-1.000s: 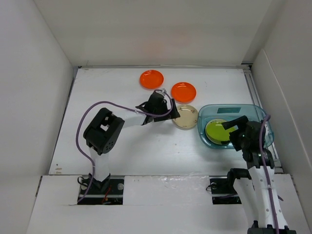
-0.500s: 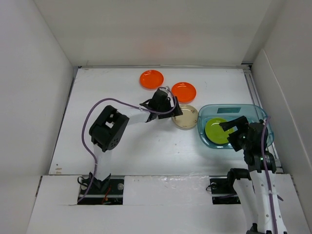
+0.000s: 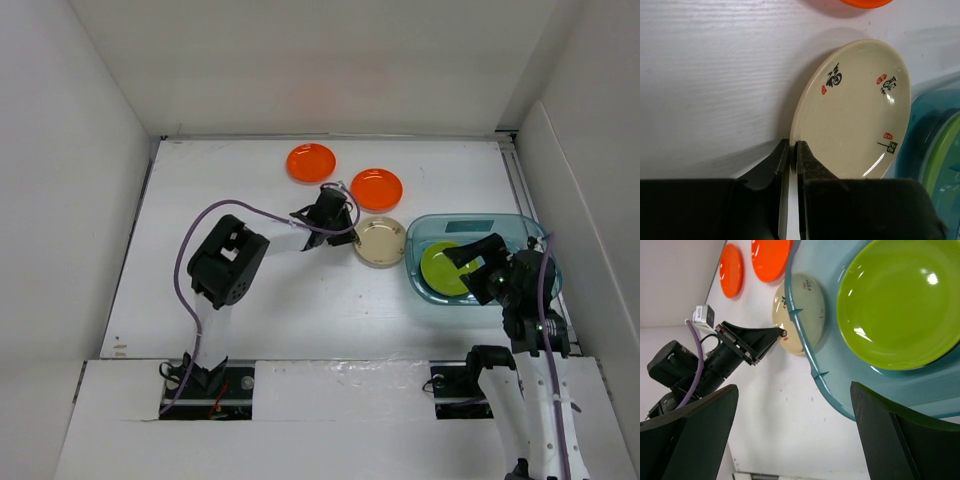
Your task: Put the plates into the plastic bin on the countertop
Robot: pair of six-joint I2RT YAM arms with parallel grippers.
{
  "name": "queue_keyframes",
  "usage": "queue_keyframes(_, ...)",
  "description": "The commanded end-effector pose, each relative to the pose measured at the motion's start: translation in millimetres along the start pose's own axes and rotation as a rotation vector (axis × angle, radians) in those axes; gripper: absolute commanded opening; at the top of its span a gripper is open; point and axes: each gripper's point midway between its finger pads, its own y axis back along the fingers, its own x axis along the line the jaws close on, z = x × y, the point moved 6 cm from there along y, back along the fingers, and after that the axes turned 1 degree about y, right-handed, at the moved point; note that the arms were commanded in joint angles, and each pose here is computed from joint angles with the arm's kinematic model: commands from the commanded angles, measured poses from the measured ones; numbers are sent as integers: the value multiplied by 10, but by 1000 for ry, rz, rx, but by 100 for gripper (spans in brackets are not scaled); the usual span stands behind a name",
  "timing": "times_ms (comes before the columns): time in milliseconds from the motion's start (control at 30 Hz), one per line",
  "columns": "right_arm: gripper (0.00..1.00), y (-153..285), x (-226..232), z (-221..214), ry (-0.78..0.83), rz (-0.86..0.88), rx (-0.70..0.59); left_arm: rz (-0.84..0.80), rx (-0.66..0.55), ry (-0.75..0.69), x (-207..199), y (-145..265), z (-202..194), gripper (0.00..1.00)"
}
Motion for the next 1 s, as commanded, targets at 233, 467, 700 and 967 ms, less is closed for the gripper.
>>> queue_keyframes(233, 98, -89, 392, 65, 239, 270, 101, 88, -203, -83, -85, 1319, 287, 0)
queue_keyframes(467, 95, -381, 594, -27, 358, 396, 244, -230, -177, -175, -558, 2011, 257, 0)
queue_keyframes(700, 88, -570, 950, -329, 430, 472, 331, -401, -113, -248, -776, 2233, 188, 0)
queue_keyframes(967, 0, -718, 1028, -308, 382, 452, 283, -437, -93, -246, -819, 2192, 178, 31)
